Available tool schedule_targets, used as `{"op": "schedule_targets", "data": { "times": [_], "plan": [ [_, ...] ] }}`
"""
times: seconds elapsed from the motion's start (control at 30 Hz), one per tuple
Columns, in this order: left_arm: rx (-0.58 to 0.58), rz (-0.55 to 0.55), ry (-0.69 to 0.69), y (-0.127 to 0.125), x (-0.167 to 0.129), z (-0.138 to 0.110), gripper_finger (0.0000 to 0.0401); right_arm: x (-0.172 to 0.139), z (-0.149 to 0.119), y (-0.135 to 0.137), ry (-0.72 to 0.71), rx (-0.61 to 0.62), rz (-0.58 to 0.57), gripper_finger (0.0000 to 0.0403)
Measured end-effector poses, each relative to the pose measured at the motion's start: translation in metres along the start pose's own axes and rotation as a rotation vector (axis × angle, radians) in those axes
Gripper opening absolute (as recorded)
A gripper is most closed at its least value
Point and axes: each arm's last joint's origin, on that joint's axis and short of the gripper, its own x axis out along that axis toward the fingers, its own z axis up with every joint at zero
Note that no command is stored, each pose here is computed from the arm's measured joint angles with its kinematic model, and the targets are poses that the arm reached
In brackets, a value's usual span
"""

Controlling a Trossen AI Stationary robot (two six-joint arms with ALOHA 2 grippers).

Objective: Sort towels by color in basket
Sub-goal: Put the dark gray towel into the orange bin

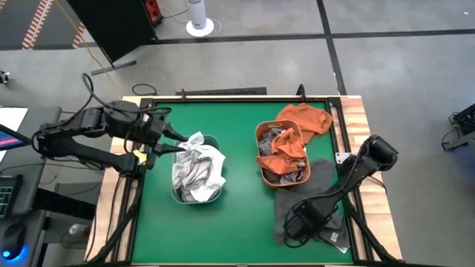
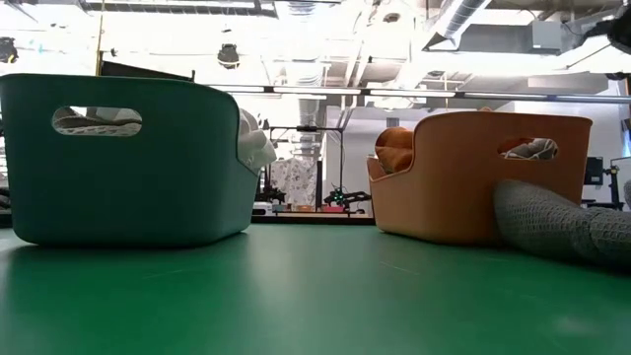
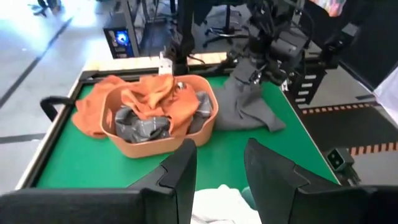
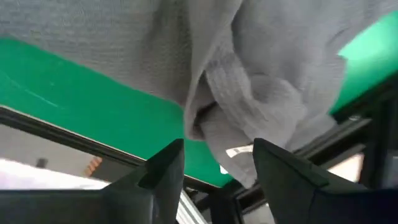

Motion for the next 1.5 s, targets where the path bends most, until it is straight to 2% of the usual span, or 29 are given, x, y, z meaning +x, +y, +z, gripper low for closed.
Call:
{"op": "schedule_targets", "data": {
  "times": [0.1, 0.2, 0.37, 0.47, 0.63, 0.67, 0.83, 0.9, 1.03, 1.27, 1.4, 1.5],
  "plan": [
    [0.007, 0.015, -0.015, 0.000, -0.002, 0.005, 0.0125, 0.013, 0.000, -0.008, -0.003, 0.013, 0.012, 0.0211],
    [0.013, 0.054, -0.011, 0.002, -0.003, 0.005, 0.0125, 0.024, 0.003, -0.015, -0.017, 0.019, -0.022, 0.0206],
    [0.028, 0.140, -0.004, 0.004, -0.003, 0.005, 0.0125, 0.035, 0.009, -0.020, -0.079, -0.025, -0.069, 0.0193],
    [0.015, 0.188, -0.002, 0.005, -0.003, 0.004, 0.0125, 0.039, 0.012, -0.024, -0.137, -0.027, -0.089, 0.0148],
    [-0.004, 0.258, 0.000, 0.008, -0.001, 0.005, 0.0125, 0.044, 0.016, -0.028, -0.191, -0.044, -0.111, 0.0026],
    [-0.005, 0.272, 0.002, 0.008, -0.001, 0.005, 0.0125, 0.044, 0.016, -0.028, -0.209, -0.044, -0.109, 0.0017],
    [-0.033, 0.355, -0.008, 0.012, -0.003, 0.006, 0.0125, 0.030, 0.011, -0.032, -0.305, 0.013, -0.073, 0.0022],
    [-0.060, 0.375, -0.019, 0.013, -0.003, 0.006, 0.0125, 0.017, 0.005, -0.034, -0.383, 0.008, -0.014, 0.0016],
    [-0.077, 0.398, -0.052, 0.017, -0.005, 0.009, 0.0125, -0.019, -0.009, -0.039, -0.610, -0.066, 0.184, 0.0013],
    [-0.043, 0.423, -0.071, 0.022, -0.005, 0.012, 0.0125, -0.095, -0.019, -0.061, -0.963, -0.114, 0.681, 0.0017],
    [-0.021, 0.409, -0.108, 0.024, -0.006, 0.015, 0.0125, -0.144, -0.020, -0.080, -1.254, -0.138, 0.891, 0.0017],
    [-0.005, 0.395, -0.117, 0.024, -0.006, 0.016, 0.0125, -0.180, -0.023, -0.096, -1.496, -0.170, 0.978, 0.0017]
  ]
}}
